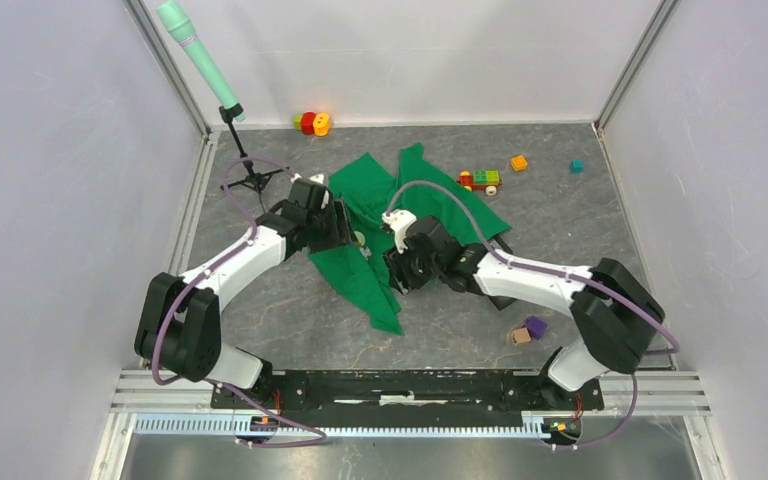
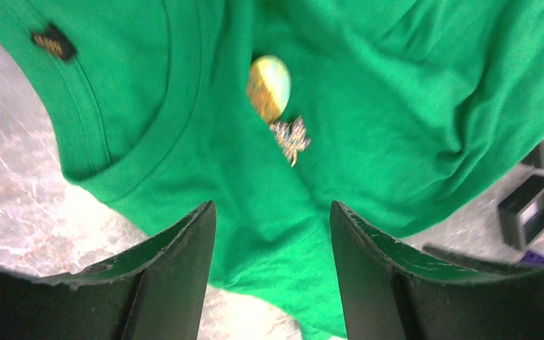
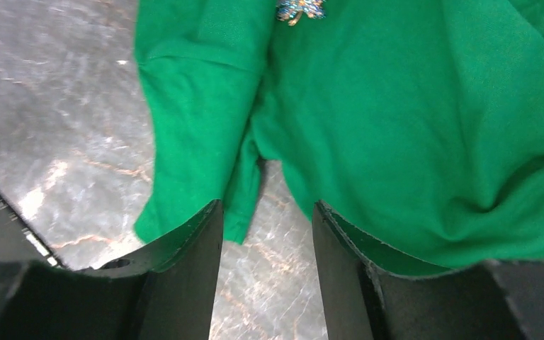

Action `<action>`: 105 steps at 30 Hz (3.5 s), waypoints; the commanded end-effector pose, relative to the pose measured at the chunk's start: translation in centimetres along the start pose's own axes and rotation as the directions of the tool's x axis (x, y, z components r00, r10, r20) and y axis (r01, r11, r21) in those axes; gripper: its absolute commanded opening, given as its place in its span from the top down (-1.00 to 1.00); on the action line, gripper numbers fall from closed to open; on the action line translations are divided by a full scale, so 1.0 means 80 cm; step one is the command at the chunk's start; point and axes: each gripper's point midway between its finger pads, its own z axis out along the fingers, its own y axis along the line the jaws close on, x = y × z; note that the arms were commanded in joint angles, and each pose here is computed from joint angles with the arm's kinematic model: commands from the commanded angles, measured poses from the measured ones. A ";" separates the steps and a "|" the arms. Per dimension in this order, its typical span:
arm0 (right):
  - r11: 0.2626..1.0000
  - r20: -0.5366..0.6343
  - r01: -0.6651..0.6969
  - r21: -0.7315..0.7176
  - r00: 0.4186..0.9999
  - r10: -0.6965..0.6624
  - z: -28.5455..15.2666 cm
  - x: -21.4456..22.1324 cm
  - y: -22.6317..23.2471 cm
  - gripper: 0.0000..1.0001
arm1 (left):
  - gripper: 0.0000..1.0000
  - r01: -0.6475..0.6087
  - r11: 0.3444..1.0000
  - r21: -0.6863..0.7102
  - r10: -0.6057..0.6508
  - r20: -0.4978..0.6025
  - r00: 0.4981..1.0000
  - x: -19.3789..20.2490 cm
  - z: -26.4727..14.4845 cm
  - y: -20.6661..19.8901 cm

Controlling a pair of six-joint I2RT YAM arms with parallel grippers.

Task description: Remove the brooch from the garment

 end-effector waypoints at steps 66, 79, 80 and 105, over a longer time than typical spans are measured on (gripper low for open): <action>0.996 0.059 -0.046 0.072 0.997 0.042 0.052 -0.047 -0.064 0.13 | 0.04 -0.306 0.952 0.026 0.305 0.023 0.952 0.049 0.019 -0.046; 0.996 -0.034 -0.083 0.031 0.996 0.084 0.096 -0.012 -0.062 0.51 | 0.08 -0.364 0.929 0.068 0.363 0.025 0.931 0.055 0.015 -0.048; 0.997 -0.030 -0.080 0.014 0.996 0.080 0.093 -0.015 -0.058 0.73 | 0.08 -0.373 0.925 0.077 0.371 0.032 0.928 0.055 0.014 -0.050; 0.959 0.149 -0.054 -0.279 0.984 0.098 0.008 -0.095 0.023 1.00 | 0.02 -0.279 0.926 0.254 0.250 0.140 0.958 0.043 -0.010 -0.065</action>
